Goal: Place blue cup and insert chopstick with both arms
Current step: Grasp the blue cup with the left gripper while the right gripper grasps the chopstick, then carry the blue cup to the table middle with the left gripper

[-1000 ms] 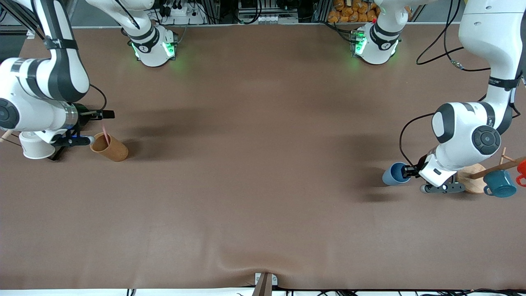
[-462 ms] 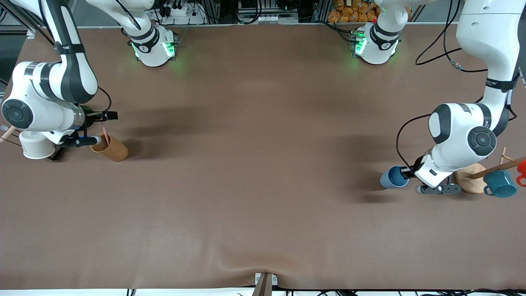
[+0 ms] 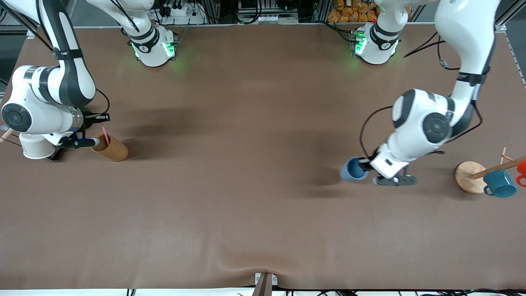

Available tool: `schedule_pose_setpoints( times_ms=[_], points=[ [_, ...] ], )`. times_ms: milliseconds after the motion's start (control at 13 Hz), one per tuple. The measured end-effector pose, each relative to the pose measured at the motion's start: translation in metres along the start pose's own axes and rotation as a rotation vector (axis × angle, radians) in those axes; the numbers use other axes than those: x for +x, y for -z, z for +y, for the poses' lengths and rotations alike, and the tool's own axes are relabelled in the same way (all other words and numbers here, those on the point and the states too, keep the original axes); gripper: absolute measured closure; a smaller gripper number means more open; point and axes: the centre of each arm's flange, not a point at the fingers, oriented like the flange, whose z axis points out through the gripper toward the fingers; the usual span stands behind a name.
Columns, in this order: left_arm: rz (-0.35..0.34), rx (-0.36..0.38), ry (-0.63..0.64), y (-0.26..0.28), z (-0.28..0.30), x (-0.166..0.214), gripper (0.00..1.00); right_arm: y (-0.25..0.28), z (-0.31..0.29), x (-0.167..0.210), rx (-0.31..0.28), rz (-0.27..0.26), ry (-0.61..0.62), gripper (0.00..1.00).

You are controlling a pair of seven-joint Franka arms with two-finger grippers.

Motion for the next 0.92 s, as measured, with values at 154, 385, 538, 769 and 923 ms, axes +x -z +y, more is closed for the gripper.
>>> schedule_pose_setpoints(
  times_ms=[154, 385, 538, 769, 923],
  points=[
    [-0.009, -0.009, 0.045, -0.001, 0.045, -0.016, 0.95, 0.004, 0.001, 0.001, -0.002, 0.010, -0.001, 0.94],
    [-0.015, -0.015, 0.109, -0.005, 0.110, -0.044, 0.95, 0.009, 0.001, 0.002, -0.004, 0.017, -0.001, 0.94],
    [-0.023, -0.026, 0.156, -0.010, 0.151, -0.058, 0.95, 0.017, 0.002, 0.001, -0.002, 0.004, -0.003, 0.94],
    [-0.045, -0.047, 0.218, -0.026, 0.209, -0.076, 0.95, 0.052, 0.004, -0.005, 0.000, -0.023, -0.009, 0.94],
    [-0.067, -0.042, 0.230, -0.048, 0.238, -0.089, 0.95, 0.073, 0.006, -0.009, -0.001, -0.022, -0.012, 0.94]
  ],
)
